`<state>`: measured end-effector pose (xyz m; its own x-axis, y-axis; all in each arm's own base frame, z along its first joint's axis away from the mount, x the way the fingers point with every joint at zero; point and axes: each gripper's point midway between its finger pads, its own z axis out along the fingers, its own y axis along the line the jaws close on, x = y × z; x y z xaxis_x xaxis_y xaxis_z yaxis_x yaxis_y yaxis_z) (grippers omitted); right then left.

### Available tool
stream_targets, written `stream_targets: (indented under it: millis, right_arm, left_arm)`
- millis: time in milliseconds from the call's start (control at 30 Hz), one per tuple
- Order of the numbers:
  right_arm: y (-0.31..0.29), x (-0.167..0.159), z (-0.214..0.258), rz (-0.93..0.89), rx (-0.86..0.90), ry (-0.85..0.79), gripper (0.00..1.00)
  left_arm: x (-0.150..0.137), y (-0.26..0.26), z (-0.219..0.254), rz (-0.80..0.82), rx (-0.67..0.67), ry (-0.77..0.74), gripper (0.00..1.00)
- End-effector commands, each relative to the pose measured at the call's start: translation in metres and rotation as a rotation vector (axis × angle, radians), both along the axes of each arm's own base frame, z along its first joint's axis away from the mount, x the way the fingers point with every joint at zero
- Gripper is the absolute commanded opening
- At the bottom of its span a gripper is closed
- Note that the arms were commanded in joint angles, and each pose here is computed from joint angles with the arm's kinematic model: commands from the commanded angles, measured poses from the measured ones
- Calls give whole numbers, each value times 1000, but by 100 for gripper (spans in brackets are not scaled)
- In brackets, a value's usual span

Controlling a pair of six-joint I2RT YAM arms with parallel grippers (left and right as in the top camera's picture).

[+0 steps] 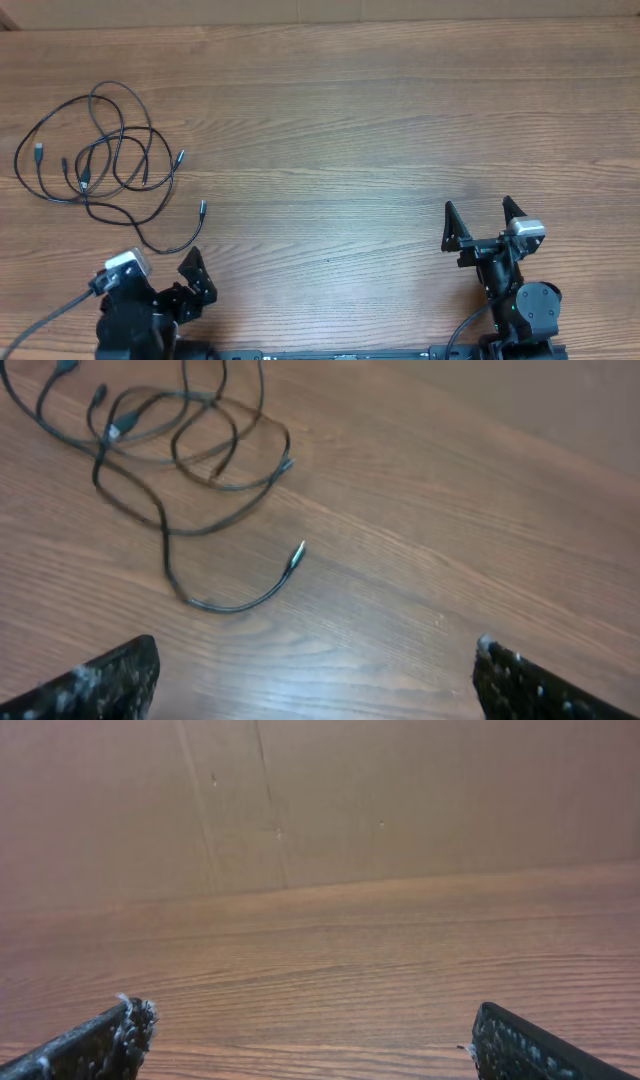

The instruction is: Untangle cables

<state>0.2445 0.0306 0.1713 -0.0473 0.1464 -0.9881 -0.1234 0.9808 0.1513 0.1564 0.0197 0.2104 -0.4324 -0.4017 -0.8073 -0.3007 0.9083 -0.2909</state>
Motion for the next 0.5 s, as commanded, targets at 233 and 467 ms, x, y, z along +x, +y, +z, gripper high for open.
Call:
stream_targets:
  millis: [233, 467]
  right_arm:
    - [2, 0, -2, 12, -4, -5, 100]
    - [2, 0, -2, 12, -4, -5, 100]
  left_arm:
    - [29, -5, -46, -61, 24, -130, 100]
    - [58, -6, -44, -105, 99, -250, 100]
